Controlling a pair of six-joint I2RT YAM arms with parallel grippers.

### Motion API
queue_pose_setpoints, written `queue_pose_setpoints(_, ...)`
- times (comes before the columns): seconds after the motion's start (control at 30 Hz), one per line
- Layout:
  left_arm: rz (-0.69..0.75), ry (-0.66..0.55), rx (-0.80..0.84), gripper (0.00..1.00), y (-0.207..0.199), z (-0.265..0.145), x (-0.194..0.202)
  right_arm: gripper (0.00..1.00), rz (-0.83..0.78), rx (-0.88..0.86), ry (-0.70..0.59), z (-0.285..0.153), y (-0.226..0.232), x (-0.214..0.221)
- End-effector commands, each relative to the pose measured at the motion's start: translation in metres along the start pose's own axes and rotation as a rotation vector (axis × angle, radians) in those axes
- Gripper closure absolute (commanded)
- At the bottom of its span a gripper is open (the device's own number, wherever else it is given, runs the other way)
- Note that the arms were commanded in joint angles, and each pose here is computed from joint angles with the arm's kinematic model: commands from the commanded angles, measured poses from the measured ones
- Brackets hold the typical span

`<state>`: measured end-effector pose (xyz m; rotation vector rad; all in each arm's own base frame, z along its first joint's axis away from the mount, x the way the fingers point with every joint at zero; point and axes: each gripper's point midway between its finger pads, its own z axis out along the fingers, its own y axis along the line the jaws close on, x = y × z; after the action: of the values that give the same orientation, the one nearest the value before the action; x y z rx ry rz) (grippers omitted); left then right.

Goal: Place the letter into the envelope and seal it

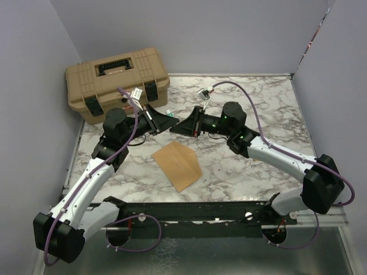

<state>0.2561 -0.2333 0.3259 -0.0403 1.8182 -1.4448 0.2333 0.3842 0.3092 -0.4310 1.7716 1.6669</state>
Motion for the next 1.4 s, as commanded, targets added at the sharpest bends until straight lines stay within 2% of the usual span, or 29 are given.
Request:
queue_pose_setpoints(0.0, 0.073, -0.029, 0.016, 1.00, 0.003, -0.001, -0.003, 0.62, -0.052, -0.024, -0.008, -0.003, 0.012, -0.007)
queue_pose_setpoints(0.07, 0.141, -0.025, 0.032, 1.00, -0.001, -0.002, -0.005, 0.43, -0.097, 0.023, 0.019, -0.009, 0.009, -0.005)
queue_pose_setpoints(0.13, 0.229, -0.006, 0.051, 1.00, -0.005, -0.002, -0.005, 0.36, -0.152, 0.077, 0.040, -0.020, 0.010, -0.006)
queue_pose_setpoints(0.27, 0.409, 0.065, 0.115, 1.00, -0.016, -0.004, 0.000, 0.31, -0.279, 0.126, 0.070, -0.047, 0.027, -0.010)
queue_pose_setpoints(0.47, 0.636, 0.179, 0.316, 1.00, -0.049, -0.019, 0.016, 0.30, -0.356, 0.181, 0.088, -0.056, 0.046, -0.032)
queue_pose_setpoints(0.7, 0.674, 0.303, 0.482, 1.00, -0.065, -0.029, 0.035, 0.42, -0.330, 0.090, 0.161, -0.033, 0.063, -0.040)
queue_pose_setpoints(1.0, 0.674, 0.325, 0.508, 1.00, -0.065, -0.034, 0.041, 0.51, -0.299, 0.019, 0.197, -0.025, 0.069, -0.034)
queue_pose_setpoints(1.23, 0.673, 0.349, 0.538, 1.00, -0.067, -0.038, 0.046, 0.77, -0.250, 0.078, 0.162, -0.016, 0.056, -0.042)
queue_pose_setpoints(1.37, 0.669, 0.363, 0.550, 1.00, -0.067, -0.038, 0.047, 0.87, -0.201, 0.082, 0.131, -0.007, 0.058, -0.050)
